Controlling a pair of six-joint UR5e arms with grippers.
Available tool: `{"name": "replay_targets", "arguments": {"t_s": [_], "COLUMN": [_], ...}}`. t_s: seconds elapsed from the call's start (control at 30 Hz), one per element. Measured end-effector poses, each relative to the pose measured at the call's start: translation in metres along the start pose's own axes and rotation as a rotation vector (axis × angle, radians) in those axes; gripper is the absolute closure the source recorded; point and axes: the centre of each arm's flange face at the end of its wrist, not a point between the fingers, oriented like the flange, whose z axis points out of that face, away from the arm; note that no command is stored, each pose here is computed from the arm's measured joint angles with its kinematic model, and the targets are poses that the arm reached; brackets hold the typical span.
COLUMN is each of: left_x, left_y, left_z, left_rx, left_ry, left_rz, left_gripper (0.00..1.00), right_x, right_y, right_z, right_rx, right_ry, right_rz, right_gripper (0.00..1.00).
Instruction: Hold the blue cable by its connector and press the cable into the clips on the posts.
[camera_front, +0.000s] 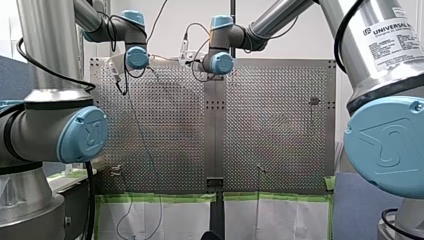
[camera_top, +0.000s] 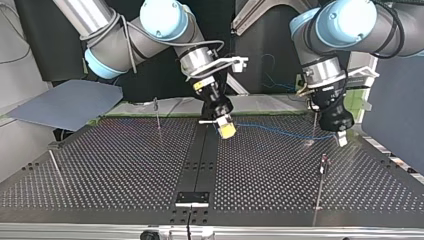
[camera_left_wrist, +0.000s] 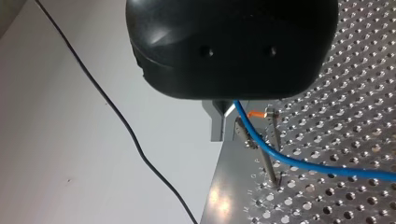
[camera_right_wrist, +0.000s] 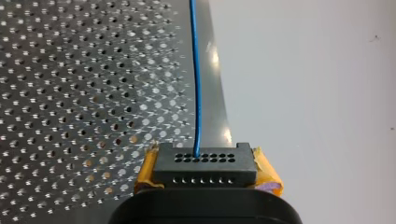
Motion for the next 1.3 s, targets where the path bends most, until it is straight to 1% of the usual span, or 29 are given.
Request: {"name": "replay_targets", "arguments": {"t_s": [0.13, 0.27, 0.5, 0.7, 0.87, 1.1, 1.3], "left_x": [0.0, 0.006, 0.01, 0.01, 0.015, 0.016, 0.014], "left_y": [0.004, 0.009, 0.011, 0.014, 0.018, 0.024, 0.029], "left_z": [0.006, 0.013, 0.028, 0.037, 0.045, 0.056, 0.063], "left_rx": [-0.003, -0.005, 0.017, 0.032, 0.039, 0.045, 0.052], "left_ry": [-0.004, 0.005, 0.004, -0.001, 0.006, 0.003, -0.002], "left_rz": [0.003, 0.01, 0.006, 0.004, 0.004, 0.006, -0.006], "left_gripper": [0.99, 0.99, 0.99, 0.99, 0.99, 0.99, 0.99], "right_x": [0.004, 0.004, 0.002, -0.008, -0.014, -0.015, -0.016], "right_y": [0.003, 0.008, 0.017, 0.019, 0.022, 0.024, 0.025], "right_z": [0.002, 0.003, 0.005, 0.006, 0.007, 0.008, 0.009], "right_rx": [-0.006, -0.015, -0.037, -0.042, -0.045, -0.049, -0.049], "right_ry": [0.004, 0.0, -0.003, -0.016, -0.023, -0.023, -0.022], "right_rz": [0.0, 0.007, 0.01, 0.009, 0.009, 0.007, 0.005], "right_gripper": [1.0, 1.0, 1.0, 1.0, 1.0, 1.0, 1.0]}}
